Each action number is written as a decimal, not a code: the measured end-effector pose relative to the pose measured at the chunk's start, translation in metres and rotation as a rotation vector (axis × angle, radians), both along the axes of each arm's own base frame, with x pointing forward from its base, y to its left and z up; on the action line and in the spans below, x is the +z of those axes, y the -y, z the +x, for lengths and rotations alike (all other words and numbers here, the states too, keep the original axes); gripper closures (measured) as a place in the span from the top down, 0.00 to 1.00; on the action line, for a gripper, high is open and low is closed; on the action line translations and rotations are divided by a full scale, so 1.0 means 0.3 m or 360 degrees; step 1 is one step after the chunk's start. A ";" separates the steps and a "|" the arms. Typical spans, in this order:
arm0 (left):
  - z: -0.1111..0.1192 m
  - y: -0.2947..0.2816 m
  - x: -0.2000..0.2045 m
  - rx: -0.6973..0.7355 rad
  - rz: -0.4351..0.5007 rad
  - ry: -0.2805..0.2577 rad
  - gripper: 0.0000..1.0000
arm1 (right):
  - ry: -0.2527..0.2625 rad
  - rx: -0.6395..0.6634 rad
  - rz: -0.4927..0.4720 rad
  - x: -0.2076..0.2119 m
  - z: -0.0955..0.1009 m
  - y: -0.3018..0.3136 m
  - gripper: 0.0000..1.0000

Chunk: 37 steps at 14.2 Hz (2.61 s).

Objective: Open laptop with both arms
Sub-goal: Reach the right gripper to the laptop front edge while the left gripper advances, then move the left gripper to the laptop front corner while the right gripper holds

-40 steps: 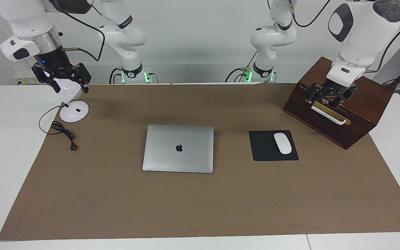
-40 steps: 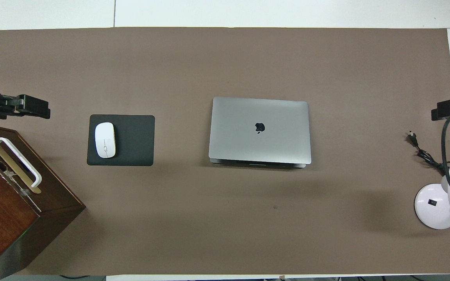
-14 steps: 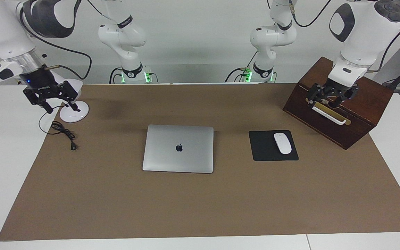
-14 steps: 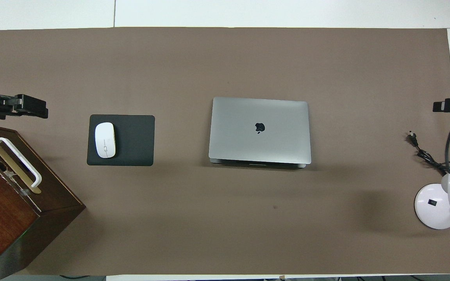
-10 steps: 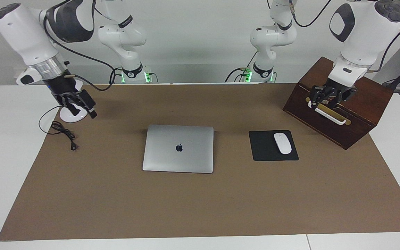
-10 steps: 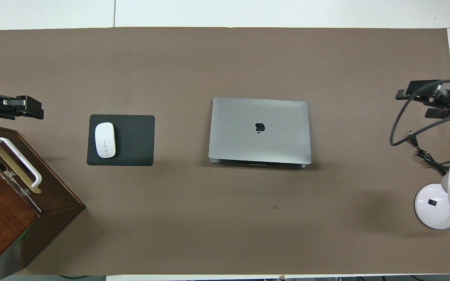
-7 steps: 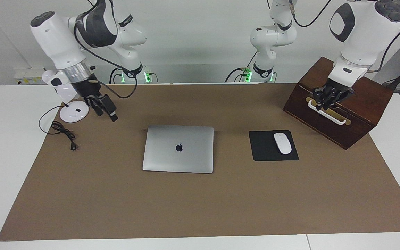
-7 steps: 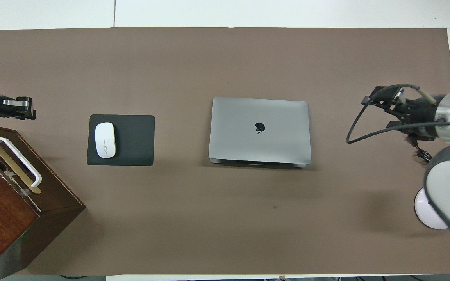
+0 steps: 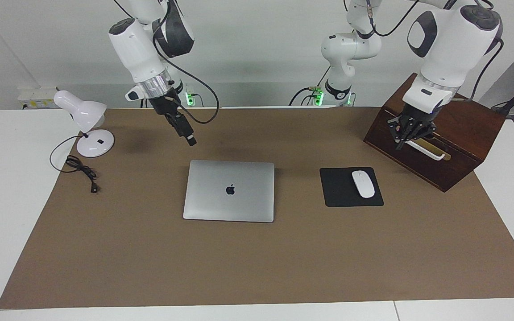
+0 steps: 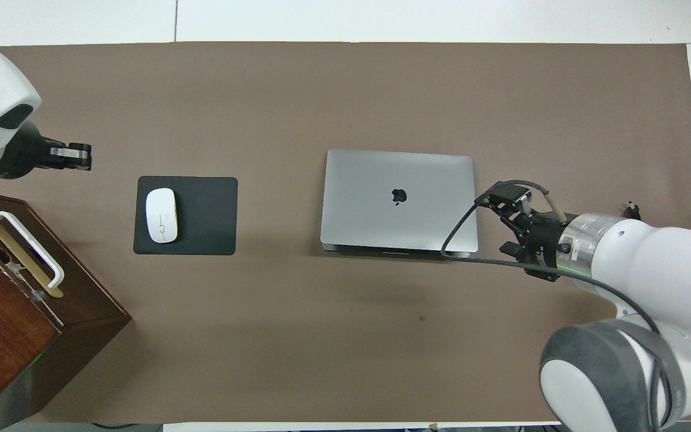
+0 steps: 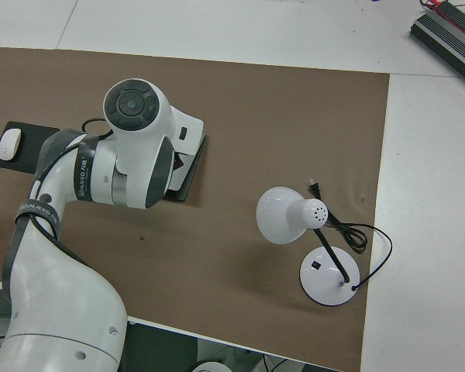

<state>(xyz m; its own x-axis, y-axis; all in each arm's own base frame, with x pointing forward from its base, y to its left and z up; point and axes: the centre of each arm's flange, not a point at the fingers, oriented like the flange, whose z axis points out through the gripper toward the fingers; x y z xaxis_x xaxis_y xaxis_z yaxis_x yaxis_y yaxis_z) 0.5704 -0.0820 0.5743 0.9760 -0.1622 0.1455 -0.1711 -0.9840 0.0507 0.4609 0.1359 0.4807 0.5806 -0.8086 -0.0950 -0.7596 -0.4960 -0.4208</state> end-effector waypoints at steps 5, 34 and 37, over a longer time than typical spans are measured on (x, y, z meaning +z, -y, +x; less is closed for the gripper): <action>-0.154 0.197 -0.172 -0.0142 -0.0060 0.0267 0.01 | -0.0007 0.0003 0.0029 -0.110 -0.098 -0.155 1.00; -0.759 0.649 -0.824 -0.0727 -0.0326 0.0960 0.01 | 0.0073 -0.0044 -0.0025 -0.485 -0.020 -0.331 1.00; -0.766 0.663 -0.851 -0.0765 -0.0313 0.0937 0.01 | 0.0083 -0.0045 -0.0020 -0.477 -0.008 -0.337 1.00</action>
